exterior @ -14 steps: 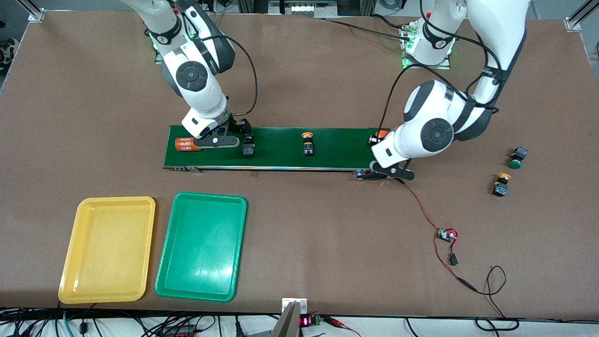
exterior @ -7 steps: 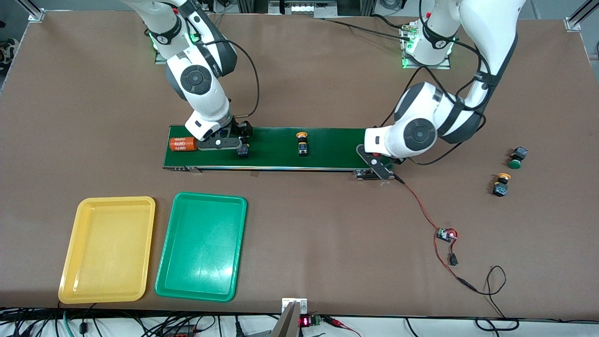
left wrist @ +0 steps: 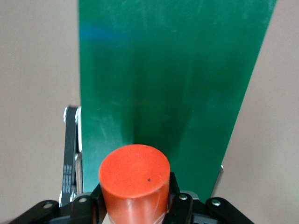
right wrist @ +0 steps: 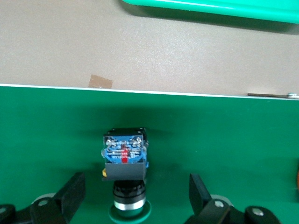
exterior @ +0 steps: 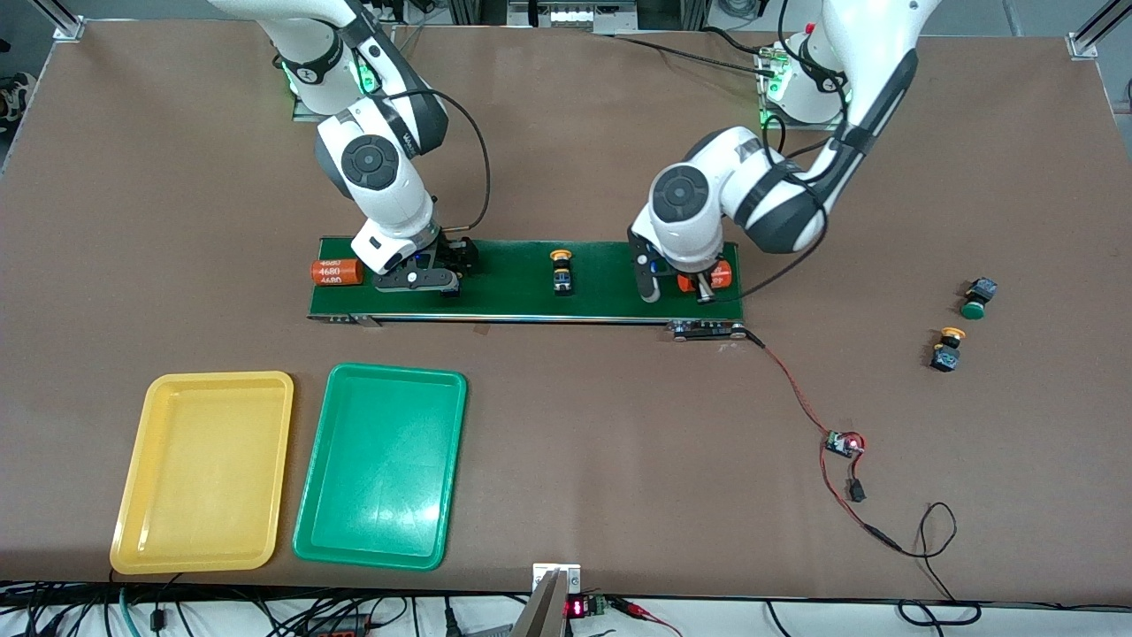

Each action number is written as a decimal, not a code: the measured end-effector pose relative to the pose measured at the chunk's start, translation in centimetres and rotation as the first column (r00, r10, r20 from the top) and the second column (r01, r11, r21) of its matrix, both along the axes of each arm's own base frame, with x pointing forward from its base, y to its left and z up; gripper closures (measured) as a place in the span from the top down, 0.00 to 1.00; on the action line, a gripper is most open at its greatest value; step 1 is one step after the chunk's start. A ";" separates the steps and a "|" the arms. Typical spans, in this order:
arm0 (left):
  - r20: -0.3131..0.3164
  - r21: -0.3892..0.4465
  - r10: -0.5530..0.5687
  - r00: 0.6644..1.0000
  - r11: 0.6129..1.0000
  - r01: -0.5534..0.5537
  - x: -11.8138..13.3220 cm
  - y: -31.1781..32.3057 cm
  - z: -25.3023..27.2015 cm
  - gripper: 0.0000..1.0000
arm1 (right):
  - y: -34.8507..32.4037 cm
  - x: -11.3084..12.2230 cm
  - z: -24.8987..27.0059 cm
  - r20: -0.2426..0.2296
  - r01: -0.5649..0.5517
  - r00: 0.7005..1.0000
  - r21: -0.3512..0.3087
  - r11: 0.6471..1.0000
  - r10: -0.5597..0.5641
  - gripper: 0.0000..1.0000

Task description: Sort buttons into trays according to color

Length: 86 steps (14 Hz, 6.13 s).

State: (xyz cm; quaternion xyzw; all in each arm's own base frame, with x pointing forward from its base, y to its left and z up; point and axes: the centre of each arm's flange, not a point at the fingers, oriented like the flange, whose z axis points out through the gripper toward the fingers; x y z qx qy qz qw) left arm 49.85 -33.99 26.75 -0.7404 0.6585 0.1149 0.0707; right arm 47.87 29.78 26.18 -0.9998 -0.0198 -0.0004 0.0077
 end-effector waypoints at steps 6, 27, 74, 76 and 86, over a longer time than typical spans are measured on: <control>-0.002 -0.067 -0.044 0.999 0.997 0.044 -0.3 -0.5 -3.1 0.64 | 0.3 0.0 -1.7 0.006 -0.007 1.000 -0.001 1.000 0.007 0.59; 0.087 -0.112 0.731 0.677 0.682 -0.722 9.1 21.4 7.7 1.00 | -9.4 18.7 0.0 0.220 -0.001 0.976 0.036 0.999 -0.007 0.42; -0.199 0.075 0.775 0.600 0.623 -0.779 16.6 29.1 2.2 0.41 | 2.0 -0.7 -1.5 -0.029 -0.065 0.997 -0.001 0.998 0.065 0.88; -0.205 0.161 0.836 0.508 0.541 -0.825 15.0 23.1 1.5 0.41 | 1.5 -0.7 -2.1 -0.027 -0.067 0.997 -0.008 0.998 0.067 0.64; -0.058 0.158 0.978 0.198 0.205 -0.966 8.4 5.3 -2.6 0.41 | -4.7 6.3 2.9 0.099 0.022 0.995 0.023 0.999 -0.025 0.33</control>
